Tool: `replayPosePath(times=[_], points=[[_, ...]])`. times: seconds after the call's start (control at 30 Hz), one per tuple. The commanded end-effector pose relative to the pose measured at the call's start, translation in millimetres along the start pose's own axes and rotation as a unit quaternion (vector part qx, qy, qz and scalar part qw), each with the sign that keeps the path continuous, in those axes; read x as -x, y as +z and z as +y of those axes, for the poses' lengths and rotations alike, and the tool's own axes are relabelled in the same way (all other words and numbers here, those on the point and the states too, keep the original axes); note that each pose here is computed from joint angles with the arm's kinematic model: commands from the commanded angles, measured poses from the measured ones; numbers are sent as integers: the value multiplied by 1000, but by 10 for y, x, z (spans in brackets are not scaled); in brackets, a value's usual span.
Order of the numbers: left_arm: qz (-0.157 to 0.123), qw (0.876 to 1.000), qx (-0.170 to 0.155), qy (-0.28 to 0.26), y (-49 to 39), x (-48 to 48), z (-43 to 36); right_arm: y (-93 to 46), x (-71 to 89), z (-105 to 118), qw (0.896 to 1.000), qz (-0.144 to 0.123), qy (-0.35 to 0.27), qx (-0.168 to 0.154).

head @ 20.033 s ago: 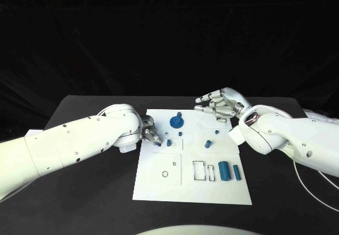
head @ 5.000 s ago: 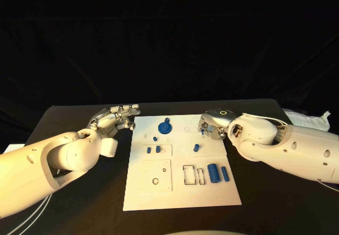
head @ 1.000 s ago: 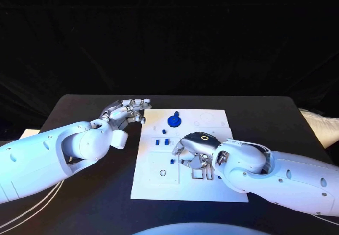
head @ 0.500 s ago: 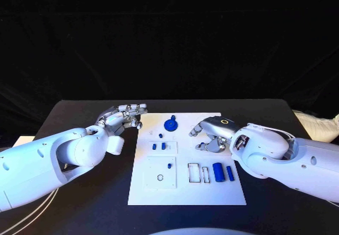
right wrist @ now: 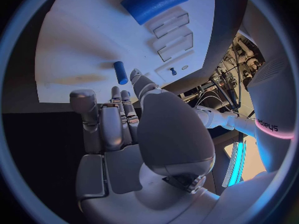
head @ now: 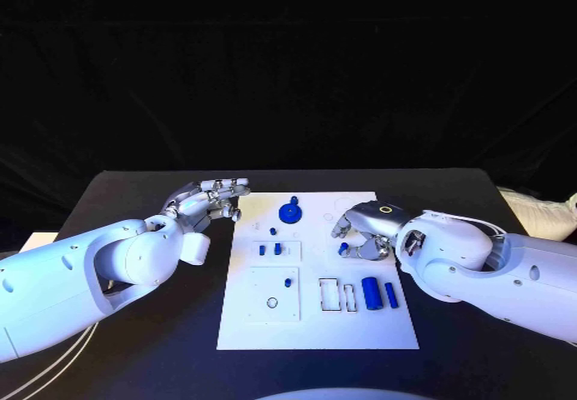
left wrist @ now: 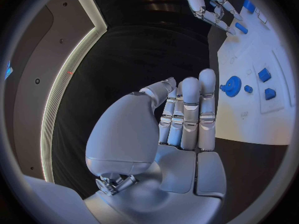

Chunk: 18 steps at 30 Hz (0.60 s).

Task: Assemble the parts on the task board

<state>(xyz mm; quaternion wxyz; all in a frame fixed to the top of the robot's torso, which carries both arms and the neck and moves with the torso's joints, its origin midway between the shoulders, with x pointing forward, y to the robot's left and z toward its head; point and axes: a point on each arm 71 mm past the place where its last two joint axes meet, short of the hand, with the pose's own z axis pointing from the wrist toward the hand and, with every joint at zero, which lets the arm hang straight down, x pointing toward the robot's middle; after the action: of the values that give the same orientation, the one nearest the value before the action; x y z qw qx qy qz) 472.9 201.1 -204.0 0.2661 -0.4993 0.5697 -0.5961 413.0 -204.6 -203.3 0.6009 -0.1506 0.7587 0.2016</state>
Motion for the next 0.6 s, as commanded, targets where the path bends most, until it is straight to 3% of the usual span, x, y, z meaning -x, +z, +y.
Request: replayPosePath(times=[0.03, 0.6], points=[[12, 1000, -1, -2, 0, -24, -1, 16, -53, -12, 999, 25, -29, -5], [12, 1000, -1, -2, -2, -21, 0, 66, -130, 6, 999, 38, -35, -5]])
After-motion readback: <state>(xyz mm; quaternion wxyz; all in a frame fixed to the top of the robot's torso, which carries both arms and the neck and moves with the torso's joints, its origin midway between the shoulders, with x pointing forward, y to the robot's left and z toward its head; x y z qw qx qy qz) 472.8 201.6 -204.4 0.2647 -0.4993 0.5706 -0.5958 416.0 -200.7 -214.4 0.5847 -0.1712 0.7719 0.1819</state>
